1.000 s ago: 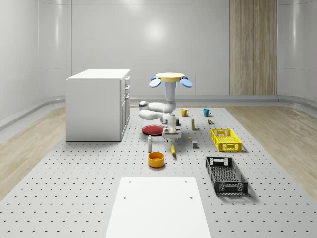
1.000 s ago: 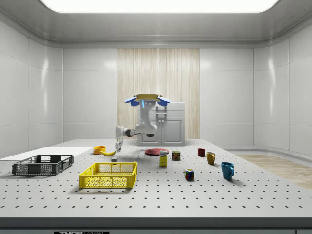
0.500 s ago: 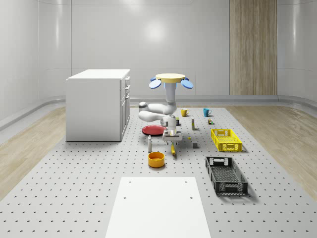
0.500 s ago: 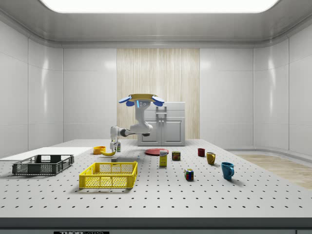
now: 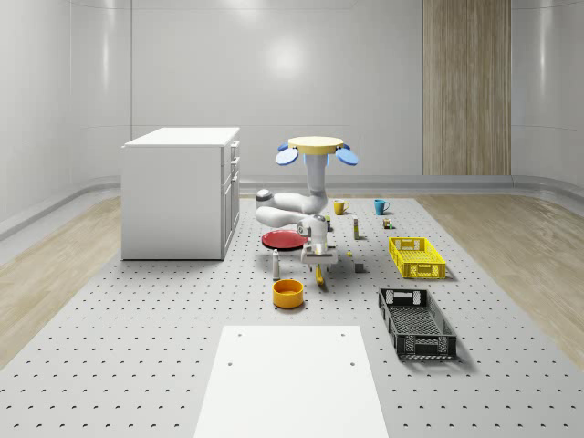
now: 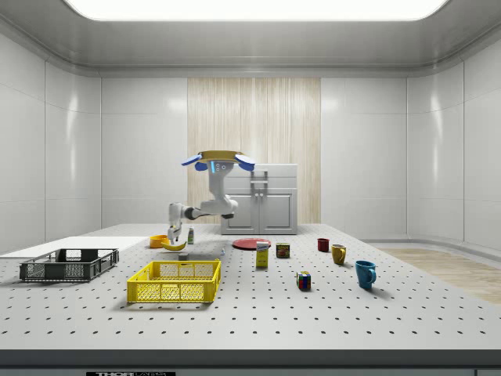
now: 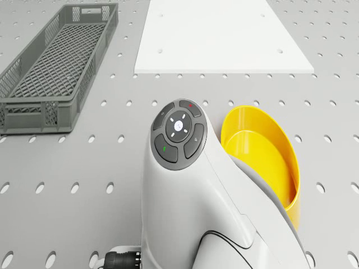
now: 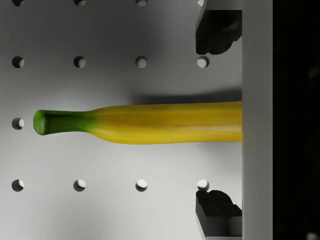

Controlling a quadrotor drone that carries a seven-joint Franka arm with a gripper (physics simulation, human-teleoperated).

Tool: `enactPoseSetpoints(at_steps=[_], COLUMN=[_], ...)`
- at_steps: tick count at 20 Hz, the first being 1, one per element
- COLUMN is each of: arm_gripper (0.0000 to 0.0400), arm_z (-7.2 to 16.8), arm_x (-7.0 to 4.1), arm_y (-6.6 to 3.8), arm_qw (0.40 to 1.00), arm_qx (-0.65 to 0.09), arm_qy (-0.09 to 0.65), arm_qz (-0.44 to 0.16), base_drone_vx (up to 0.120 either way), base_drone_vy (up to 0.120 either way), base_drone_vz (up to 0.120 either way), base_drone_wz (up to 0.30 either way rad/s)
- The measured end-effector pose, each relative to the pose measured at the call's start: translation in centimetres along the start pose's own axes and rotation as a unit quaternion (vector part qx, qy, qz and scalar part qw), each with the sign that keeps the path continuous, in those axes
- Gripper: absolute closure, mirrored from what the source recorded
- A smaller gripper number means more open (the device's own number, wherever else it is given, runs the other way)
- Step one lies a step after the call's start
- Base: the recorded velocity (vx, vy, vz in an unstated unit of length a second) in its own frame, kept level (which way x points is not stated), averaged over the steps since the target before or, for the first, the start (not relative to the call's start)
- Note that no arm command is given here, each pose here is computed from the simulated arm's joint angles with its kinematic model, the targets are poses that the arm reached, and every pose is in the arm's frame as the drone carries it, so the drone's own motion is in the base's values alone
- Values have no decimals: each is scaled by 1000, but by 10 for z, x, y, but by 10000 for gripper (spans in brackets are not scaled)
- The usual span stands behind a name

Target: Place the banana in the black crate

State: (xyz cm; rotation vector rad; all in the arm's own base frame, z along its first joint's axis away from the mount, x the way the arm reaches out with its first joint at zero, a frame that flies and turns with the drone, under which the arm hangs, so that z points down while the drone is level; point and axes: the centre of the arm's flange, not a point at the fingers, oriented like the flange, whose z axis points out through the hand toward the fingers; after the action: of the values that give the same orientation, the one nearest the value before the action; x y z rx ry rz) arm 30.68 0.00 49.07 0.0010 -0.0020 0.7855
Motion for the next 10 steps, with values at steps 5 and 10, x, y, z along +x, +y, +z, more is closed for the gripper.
enactPoseSetpoints(at_steps=[5, 10], arm_gripper=[0, 0], arm_z=[0, 14], arm_x=[0, 0], arm_y=[0, 0], arm_qw=[1000, 1000], arm_qx=[0, 0], arm_qy=[0, 0], arm_qz=[0, 0], base_drone_vx=[96, 0], base_drone_vy=[0, 0], base_drone_vz=[0, 0], base_drone_wz=[0, 0])
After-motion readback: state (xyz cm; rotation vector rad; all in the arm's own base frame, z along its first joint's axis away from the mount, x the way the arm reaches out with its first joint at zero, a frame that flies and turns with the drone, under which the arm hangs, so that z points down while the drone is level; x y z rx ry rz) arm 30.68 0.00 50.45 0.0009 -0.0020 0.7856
